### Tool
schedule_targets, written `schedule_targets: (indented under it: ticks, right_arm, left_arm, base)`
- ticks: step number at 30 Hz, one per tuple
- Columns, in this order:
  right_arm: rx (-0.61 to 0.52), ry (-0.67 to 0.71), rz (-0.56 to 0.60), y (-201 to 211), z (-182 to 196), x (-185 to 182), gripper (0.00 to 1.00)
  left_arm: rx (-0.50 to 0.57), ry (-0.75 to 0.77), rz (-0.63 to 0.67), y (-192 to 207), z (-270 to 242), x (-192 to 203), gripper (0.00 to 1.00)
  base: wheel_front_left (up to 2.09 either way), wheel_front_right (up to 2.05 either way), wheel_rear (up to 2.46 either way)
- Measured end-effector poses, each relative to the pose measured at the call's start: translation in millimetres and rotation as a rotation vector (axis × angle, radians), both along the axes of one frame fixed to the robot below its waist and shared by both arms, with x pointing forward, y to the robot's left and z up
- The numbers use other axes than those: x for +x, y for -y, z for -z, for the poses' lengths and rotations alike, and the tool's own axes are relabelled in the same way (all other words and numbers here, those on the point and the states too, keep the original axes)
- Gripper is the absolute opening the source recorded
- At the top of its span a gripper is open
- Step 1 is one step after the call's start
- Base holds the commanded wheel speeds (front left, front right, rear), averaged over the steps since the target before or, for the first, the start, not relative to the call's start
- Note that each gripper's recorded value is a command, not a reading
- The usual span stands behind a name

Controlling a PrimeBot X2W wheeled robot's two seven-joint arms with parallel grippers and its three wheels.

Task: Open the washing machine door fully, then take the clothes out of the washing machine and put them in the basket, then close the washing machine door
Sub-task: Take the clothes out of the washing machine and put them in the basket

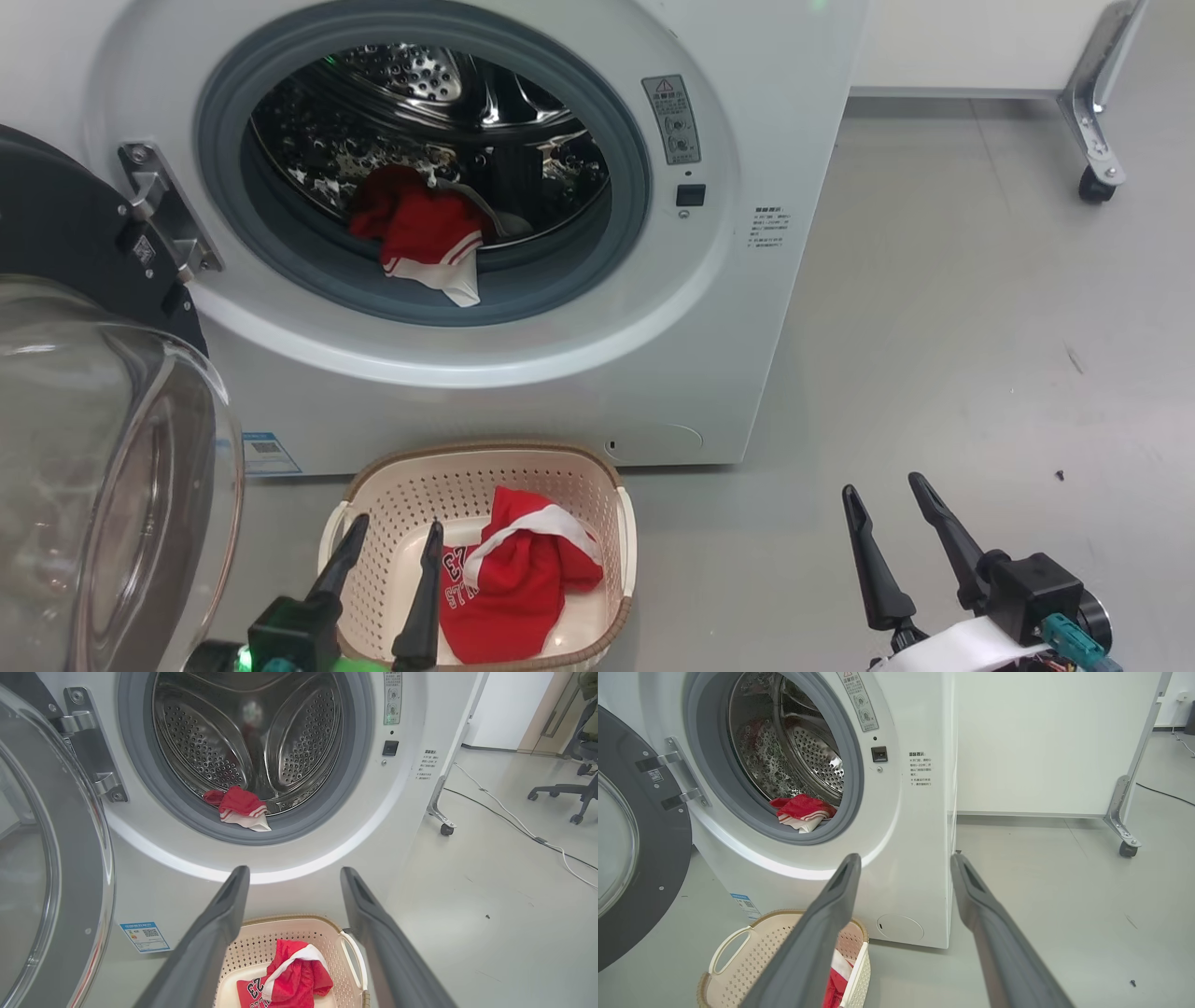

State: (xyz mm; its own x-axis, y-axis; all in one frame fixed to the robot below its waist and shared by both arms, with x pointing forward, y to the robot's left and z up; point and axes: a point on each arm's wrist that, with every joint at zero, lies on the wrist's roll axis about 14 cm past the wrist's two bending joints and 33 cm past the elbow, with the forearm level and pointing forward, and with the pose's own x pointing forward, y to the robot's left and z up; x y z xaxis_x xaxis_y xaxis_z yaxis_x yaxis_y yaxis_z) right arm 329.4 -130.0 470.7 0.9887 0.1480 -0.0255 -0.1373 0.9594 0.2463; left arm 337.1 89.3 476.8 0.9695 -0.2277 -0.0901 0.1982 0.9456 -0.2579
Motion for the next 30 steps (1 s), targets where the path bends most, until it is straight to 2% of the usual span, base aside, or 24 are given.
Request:
schedule_targets:
  ticks: [8, 22, 30]
  right_arm:
    - [0.005, -0.02, -0.011, -4, 6, 15, 1.0]
    - [0.034, -0.074, 0.019, 3, 25, 43, 1.0]
    - [0.059, -0.092, 0.054, 14, 35, 65, 1.0]
  left_arm:
    - [0.016, -0.008, 0.048, 14, 0, 44, 1.0]
    - [0.083, -0.228, 0.213, 54, 59, 114, 1.0]
    - [0.163, -0.324, 0.268, 56, 89, 166, 1.0]
  base:
    - [0.0, 0.0, 0.0]
    - [0.0, 0.0, 0.0]
    - [0.0, 0.0, 0.0]
